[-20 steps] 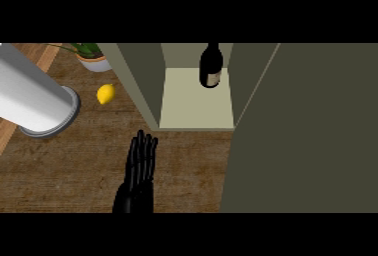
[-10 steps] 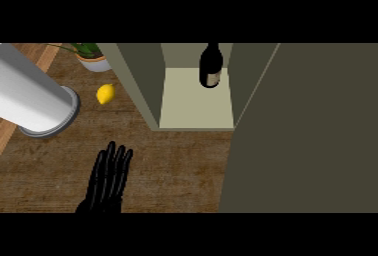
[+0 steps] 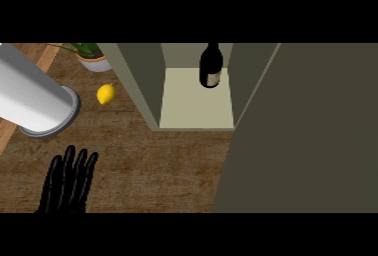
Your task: Pick up the wine, place it into the cabinet and close the cabinet
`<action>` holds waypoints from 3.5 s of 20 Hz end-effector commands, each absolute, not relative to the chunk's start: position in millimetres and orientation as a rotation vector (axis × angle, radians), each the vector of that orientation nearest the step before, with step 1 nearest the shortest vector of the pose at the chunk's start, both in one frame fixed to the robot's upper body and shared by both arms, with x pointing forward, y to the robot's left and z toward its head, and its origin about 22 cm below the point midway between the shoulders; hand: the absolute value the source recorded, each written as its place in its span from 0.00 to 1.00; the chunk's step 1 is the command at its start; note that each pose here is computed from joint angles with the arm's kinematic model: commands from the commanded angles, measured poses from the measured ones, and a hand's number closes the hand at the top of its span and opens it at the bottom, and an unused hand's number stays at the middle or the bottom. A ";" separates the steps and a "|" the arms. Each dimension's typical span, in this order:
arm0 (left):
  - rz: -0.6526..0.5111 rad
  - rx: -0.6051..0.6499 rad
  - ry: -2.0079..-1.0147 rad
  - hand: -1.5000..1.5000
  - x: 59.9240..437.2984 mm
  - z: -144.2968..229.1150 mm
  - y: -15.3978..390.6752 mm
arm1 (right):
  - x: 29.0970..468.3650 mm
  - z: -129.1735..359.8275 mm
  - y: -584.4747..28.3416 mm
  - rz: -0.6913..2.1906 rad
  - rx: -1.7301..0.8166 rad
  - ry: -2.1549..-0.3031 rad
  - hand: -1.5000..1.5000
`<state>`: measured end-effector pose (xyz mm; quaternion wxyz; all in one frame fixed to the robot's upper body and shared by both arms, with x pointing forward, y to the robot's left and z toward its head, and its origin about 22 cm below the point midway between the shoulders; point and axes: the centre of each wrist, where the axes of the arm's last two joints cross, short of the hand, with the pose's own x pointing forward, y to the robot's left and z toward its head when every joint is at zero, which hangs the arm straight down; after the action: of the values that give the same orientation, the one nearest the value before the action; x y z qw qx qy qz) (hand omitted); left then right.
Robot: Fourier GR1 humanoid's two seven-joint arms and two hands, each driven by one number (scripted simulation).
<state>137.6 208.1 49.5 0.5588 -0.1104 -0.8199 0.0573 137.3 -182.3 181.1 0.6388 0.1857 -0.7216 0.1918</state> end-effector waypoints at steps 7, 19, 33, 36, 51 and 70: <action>0.191 -0.208 -1.981 0.00 149.2 85.0 256.8 | 96.8 194.9 -158.8 0.647 0.670 -1.645 1.00; 0.161 -0.202 -1.964 0.00 139.8 84.8 308.9 | 89.9 188.3 -98.0 0.650 0.748 -1.623 1.00; 0.156 -0.245 -1.938 0.00 168.5 100.5 350.5 | 103.8 198.5 -63.5 0.609 0.625 -1.754 1.00; 0.143 -0.284 -1.923 0.00 161.5 83.1 326.1 | 112.9 200.5 -52.2 0.620 0.590 -1.779 1.00; 0.163 -0.310 -1.929 0.00 177.9 96.8 310.5 | 205.2 248.4 0.5 0.560 0.562 -1.773 1.00; 0.182 -0.266 -1.941 0.00 184.3 84.5 316.2 | 365.9 247.3 5.1 0.527 0.260 -1.826 1.00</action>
<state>184.9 318.6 88.9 0.5530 -0.1104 -0.8217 0.0821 325.7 25.1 265.8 0.5483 0.1295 -0.7898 0.2426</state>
